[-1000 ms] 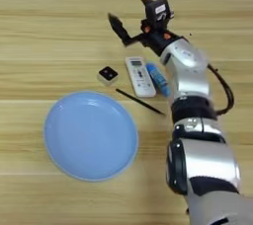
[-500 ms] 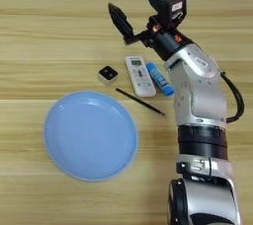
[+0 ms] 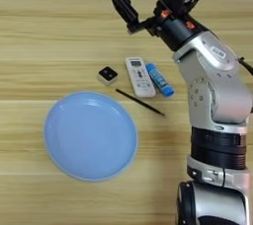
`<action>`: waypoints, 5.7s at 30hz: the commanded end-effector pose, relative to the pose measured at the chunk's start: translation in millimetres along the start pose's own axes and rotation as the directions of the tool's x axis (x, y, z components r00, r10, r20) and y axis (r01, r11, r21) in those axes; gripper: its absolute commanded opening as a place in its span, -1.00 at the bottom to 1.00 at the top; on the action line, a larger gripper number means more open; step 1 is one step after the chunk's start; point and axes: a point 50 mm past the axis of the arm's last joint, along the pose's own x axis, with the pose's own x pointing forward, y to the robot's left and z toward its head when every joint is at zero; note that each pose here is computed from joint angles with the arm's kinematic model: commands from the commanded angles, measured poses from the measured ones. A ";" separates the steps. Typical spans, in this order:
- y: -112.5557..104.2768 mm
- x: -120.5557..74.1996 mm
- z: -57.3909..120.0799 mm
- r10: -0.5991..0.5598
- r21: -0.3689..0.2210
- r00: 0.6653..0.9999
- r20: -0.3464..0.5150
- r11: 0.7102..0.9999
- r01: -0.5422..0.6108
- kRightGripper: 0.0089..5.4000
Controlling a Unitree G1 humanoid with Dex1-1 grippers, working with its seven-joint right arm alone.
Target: Move the objects on the table
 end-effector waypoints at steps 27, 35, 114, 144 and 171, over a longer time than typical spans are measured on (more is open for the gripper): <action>29.3 -54.2 -65.4 0.679 0.175 0.569 -0.465 0.700 -0.693 0.99; 30.9 -64.0 -77.3 0.740 0.279 0.458 -0.493 0.633 -0.722 0.99; 39.1 21.9 -108.3 0.456 0.132 0.718 -0.525 0.877 -0.461 0.99; -94.9 -14.0 -53.3 0.071 -0.090 0.855 -0.514 0.987 -0.136 0.99; -134.5 -80.9 -74.7 -0.035 -0.184 0.679 -0.733 0.972 -0.147 0.99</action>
